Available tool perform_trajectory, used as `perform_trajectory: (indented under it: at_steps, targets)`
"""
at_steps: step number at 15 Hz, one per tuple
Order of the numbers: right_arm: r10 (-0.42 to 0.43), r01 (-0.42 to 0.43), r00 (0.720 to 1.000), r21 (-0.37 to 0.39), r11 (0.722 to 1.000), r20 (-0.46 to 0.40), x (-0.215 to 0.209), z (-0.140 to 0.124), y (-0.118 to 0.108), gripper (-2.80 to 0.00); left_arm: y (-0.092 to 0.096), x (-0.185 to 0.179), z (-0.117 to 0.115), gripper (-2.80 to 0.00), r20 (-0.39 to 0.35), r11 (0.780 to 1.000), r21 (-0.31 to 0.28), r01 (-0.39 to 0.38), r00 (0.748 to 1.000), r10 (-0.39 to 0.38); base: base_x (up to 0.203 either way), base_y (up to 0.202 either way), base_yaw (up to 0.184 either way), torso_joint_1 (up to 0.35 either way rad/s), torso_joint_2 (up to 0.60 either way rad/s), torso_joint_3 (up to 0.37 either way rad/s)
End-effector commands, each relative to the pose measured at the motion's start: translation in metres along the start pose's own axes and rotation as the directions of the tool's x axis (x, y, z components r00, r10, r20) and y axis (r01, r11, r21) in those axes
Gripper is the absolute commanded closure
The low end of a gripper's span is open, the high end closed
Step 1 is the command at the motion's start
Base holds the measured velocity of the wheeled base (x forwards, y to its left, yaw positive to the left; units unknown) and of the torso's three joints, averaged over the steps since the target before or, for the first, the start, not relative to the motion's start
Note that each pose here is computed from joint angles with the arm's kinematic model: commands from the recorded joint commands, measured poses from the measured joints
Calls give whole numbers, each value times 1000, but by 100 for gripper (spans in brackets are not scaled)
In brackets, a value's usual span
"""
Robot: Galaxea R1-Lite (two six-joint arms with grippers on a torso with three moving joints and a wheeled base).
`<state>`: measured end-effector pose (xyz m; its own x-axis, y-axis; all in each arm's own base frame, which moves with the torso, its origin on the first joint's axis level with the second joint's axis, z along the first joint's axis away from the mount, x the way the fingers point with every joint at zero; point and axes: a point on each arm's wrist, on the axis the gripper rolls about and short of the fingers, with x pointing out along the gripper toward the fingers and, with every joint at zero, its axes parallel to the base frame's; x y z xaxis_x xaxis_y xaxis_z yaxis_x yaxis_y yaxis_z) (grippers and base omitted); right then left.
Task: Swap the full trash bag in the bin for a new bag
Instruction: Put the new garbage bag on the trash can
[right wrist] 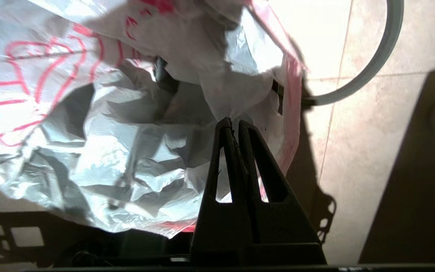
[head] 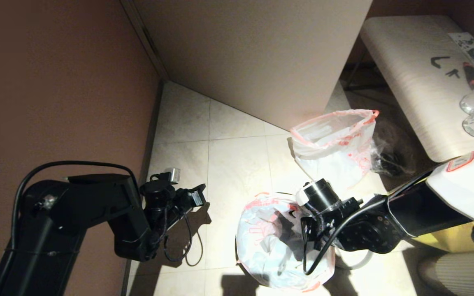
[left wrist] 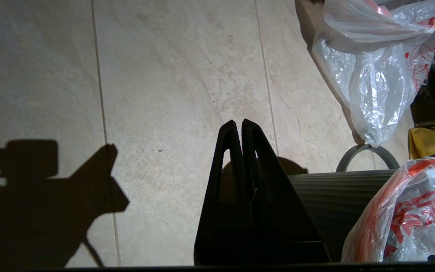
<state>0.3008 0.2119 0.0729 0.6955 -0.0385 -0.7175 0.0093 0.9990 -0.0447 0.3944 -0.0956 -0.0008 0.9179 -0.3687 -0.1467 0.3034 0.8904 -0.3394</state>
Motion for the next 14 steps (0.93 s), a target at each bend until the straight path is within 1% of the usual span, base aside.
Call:
perform_trajectory:
  at_steps: [1, 4, 6, 9, 12, 14]
  targets:
    - [-22, 22, 999, -6, 1000, -27, 20, -6, 2, 0, -1, 1, -2, 0, 1, 1000, 2, 5, 1000, -5, 0, 0, 0, 0, 0, 0]
    - [-41, 41, 999, 9, 999, -22, 50, 4, 2, 0, 0, 1, -1, 0, 2, 1000, 2, 5, 1000, -5, 0, 0, 0, 0, 0, 0]
    - [-54, 54, 999, 20, 998, 3, 63, 17, -1, 0, 0, 1, -1, 0, 4, 1000, 0, 5, 1000, -5, 0, 0, 0, 0, 0, 0]
    - [-100, 99, 994, 24, 995, 43, 69, 35, -15, 0, 0, 1, 1, 0, 9, 1000, 1, 6, 1000, -6, 0, 0, 0, 0, 0, 0]
    - [-104, 101, 993, 47, 994, 62, 62, 44, -22, 0, 0, 1, 1, 0, 10, 1000, 1, 5, 1000, -5, 0, 0, 0, 0, 0, 0]
    - [-112, 109, 992, 58, 992, 62, 65, 45, -26, 0, 0, 1, 1, 0, 10, 1000, 1, 4, 1000, -4, 0, 0, 0, 0, 0, 0]
